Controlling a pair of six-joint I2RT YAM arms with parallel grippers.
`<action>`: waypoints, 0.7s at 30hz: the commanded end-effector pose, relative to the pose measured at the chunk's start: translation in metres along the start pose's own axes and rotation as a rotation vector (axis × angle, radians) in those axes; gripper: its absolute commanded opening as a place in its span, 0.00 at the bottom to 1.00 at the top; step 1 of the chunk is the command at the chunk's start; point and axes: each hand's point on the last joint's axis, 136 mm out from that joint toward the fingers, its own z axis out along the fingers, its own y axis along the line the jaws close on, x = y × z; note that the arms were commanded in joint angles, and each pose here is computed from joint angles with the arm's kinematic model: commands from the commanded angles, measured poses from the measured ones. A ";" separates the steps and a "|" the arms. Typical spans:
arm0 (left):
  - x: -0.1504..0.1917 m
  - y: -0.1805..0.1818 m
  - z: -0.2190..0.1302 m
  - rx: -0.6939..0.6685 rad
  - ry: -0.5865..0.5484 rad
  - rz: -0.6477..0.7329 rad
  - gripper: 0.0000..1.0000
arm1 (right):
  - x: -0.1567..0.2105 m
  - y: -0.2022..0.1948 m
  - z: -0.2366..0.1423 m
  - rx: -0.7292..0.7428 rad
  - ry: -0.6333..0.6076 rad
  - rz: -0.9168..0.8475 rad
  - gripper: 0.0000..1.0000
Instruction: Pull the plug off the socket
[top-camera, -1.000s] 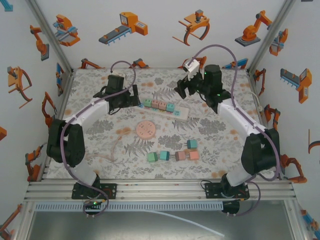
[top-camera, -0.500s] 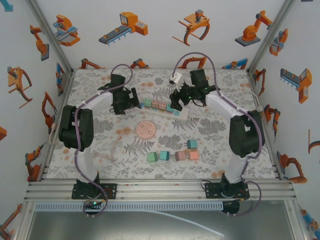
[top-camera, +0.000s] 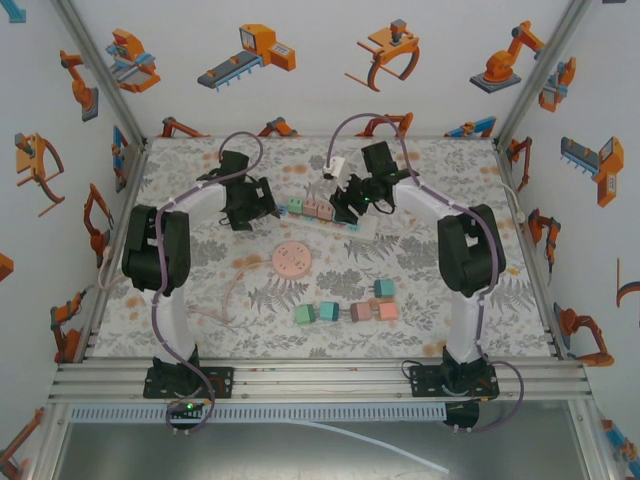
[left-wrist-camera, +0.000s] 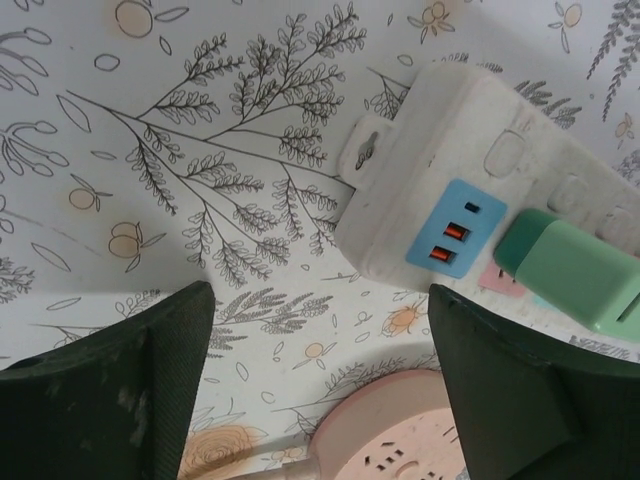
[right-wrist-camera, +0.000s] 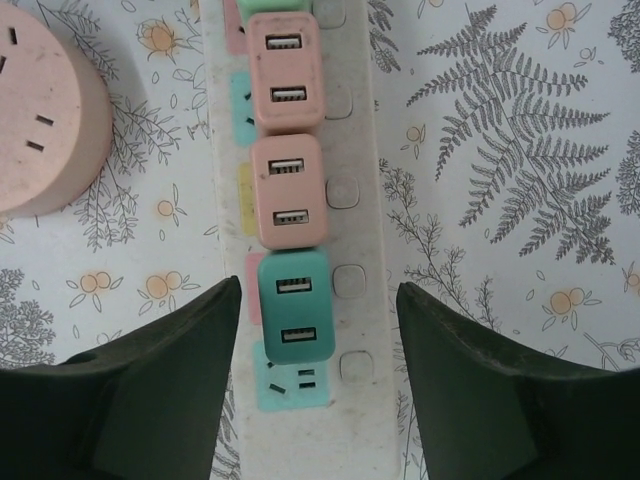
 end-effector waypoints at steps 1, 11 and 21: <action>0.002 -0.001 0.009 0.022 0.015 -0.004 0.75 | 0.000 0.005 0.005 -0.014 0.029 -0.063 0.56; 0.007 0.008 0.014 -0.024 0.037 -0.013 0.71 | 0.011 0.015 0.016 -0.039 0.082 -0.120 0.42; 0.016 0.020 0.020 -0.077 0.077 -0.027 0.67 | -0.019 0.015 0.003 -0.028 -0.007 -0.163 0.30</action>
